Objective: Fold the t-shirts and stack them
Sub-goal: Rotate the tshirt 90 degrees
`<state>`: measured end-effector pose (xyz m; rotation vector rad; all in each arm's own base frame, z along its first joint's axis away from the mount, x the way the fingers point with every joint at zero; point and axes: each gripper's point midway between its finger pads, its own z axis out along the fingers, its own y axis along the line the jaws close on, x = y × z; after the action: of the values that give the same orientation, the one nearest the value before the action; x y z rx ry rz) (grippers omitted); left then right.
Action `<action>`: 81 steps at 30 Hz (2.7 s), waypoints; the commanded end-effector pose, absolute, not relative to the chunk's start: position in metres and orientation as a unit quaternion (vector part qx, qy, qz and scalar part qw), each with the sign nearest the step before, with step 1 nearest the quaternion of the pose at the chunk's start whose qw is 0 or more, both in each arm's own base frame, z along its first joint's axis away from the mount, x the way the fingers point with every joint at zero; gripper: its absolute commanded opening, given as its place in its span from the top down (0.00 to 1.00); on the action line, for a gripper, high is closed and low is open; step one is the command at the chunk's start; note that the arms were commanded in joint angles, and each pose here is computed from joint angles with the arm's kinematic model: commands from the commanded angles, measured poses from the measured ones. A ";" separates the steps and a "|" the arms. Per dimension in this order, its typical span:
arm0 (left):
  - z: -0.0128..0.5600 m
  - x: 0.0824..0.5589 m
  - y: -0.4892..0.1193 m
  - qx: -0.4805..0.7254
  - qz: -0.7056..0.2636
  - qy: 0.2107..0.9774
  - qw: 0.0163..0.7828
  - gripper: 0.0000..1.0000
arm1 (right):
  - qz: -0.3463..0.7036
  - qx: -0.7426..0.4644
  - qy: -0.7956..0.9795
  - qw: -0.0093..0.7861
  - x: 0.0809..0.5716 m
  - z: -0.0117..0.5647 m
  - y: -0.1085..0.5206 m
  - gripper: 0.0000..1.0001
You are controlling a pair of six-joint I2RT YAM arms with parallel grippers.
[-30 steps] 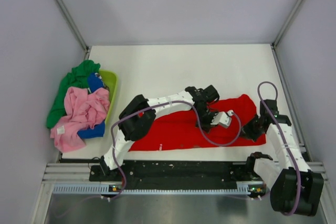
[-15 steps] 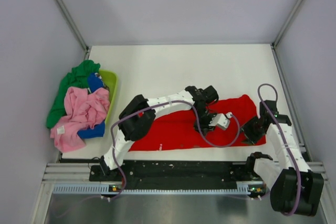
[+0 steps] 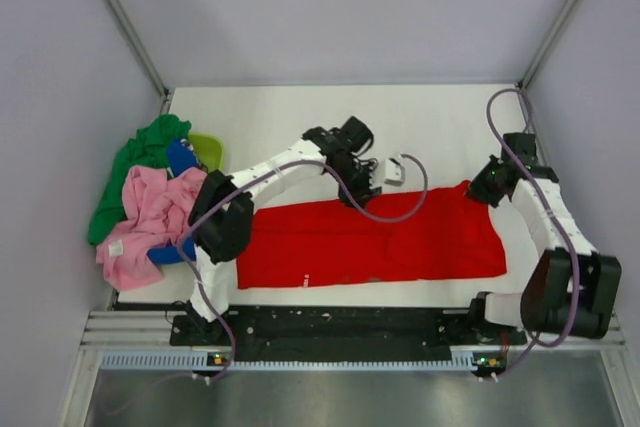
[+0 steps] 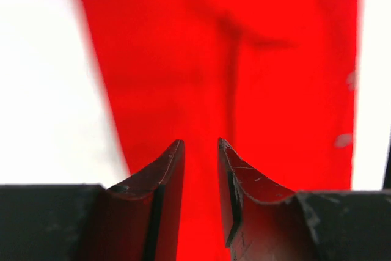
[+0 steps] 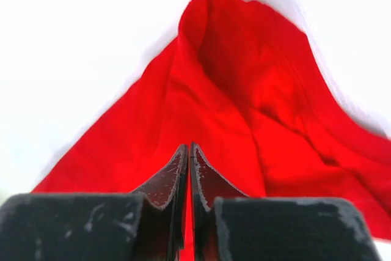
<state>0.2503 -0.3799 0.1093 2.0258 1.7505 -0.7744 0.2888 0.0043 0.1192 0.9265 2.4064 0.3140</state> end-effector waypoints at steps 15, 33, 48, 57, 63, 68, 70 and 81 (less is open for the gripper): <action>0.029 0.318 -0.123 0.461 -0.081 0.874 0.129 0.69 | -0.049 0.343 0.915 0.207 0.382 0.021 -0.068 1.00; 0.068 0.290 -0.138 0.508 -0.123 0.841 0.142 0.82 | -0.006 0.281 0.918 0.282 0.435 0.111 -0.046 1.00; 0.010 0.208 -0.106 0.549 -0.111 0.828 0.029 0.85 | -0.002 0.311 0.935 0.171 0.409 0.011 -0.036 1.00; 0.074 0.164 -0.147 0.592 -0.222 0.771 0.075 0.76 | 0.094 0.200 0.943 0.247 0.550 0.056 0.046 1.00; 0.114 0.222 -0.159 0.581 -0.200 0.773 0.158 0.74 | 0.019 0.216 0.936 0.278 0.511 0.099 0.009 1.00; 0.079 0.284 -0.155 0.552 -0.125 0.811 0.148 0.76 | -0.012 0.238 0.941 0.240 0.462 0.075 -0.017 1.00; 0.062 0.290 -0.155 0.550 -0.118 0.817 0.128 0.76 | -0.018 0.250 0.943 0.220 0.452 0.058 -0.024 1.00; 0.015 0.172 -0.187 0.672 -0.162 0.720 0.054 0.73 | 0.124 0.254 0.936 0.210 0.540 0.024 0.030 1.00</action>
<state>0.2234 -0.1618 0.0164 1.8735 2.3210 -0.3405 0.4953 -0.0113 0.0277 0.7208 2.6522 0.1337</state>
